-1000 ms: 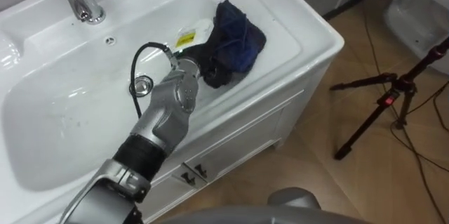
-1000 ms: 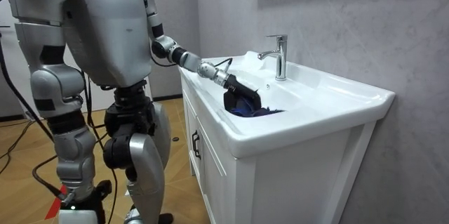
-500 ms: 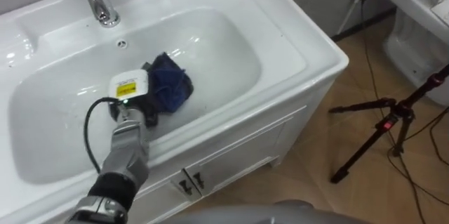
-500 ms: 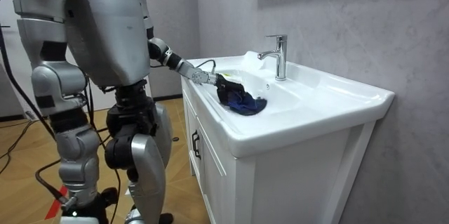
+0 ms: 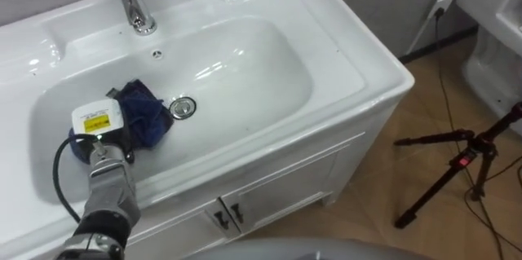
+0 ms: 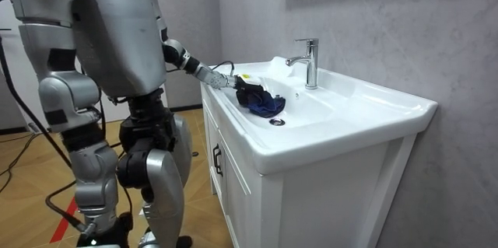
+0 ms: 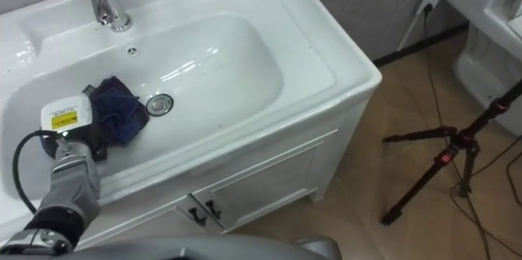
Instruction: Wipe basin
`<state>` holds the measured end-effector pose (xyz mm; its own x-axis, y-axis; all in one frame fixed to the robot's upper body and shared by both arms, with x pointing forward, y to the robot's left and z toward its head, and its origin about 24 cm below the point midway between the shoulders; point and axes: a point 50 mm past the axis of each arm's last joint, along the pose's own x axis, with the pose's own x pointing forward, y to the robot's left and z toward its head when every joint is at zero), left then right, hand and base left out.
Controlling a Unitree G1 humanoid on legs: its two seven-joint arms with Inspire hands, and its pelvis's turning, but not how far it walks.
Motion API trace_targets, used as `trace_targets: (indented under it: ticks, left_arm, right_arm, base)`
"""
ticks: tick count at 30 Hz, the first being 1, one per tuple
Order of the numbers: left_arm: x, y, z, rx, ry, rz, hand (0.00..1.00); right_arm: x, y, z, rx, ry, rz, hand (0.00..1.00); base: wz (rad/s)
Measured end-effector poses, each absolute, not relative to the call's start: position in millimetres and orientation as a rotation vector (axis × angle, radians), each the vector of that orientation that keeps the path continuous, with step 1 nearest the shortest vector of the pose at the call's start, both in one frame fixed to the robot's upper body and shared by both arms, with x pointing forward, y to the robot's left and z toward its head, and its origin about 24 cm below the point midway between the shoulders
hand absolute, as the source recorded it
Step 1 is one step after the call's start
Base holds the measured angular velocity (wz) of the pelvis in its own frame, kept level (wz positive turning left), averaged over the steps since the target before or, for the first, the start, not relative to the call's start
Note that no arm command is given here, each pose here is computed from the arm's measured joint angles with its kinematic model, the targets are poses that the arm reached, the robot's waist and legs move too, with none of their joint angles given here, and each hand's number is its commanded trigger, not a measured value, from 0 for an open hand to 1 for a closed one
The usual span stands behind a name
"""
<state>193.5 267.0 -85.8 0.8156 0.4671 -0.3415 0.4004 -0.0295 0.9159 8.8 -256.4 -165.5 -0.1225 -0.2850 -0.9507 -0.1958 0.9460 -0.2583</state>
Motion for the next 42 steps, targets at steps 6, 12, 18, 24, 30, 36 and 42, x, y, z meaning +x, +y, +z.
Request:
trace_targets:
  ticks: [6,12,18,24,30,36,42]
  left_arm:
    - [195.3,278.5,-74.4,1.708,0.658,0.088,1.0]
    - [201.5,293.6,-58.3,1.736,0.647,0.131,1.0]
    - [210.6,293.4,-46.1,1.761,0.621,0.124,1.0]
    - [220.8,289.0,-32.5,1.763,0.597,0.125,1.0]
    - [225.5,285.7,-25.5,1.743,0.625,0.116,1.0]
    - [223.2,279.8,-33.0,1.739,0.674,0.035,1.0]
    - [222.1,268.8,-44.6,1.754,0.709,-0.068,1.0]
  right_arm:
    - [17.2,-268.4,-161.8,-0.353,1.671,-0.14,0.0]
    - [27.6,-287.2,-155.2,-0.387,1.611,-0.218,0.0]
    - [30.7,-285.8,-155.8,-0.36,1.577,-0.226,0.0]
    - [29.9,-281.6,-157.5,-0.361,1.571,-0.218,0.0]
    - [22.5,-279.1,-158.9,-0.321,1.588,-0.243,0.0]
    - [12.0,-278.5,-159.8,-0.31,1.599,-0.249,0.0]
    - [1.3,-277.0,-160.5,-0.319,1.631,-0.233,0.0]
  base:
    - [-0.02]
    - [0.15]
    - [0.09]
    - [0.1]
    - [0.1]
    - [0.03]
    - [-0.02]
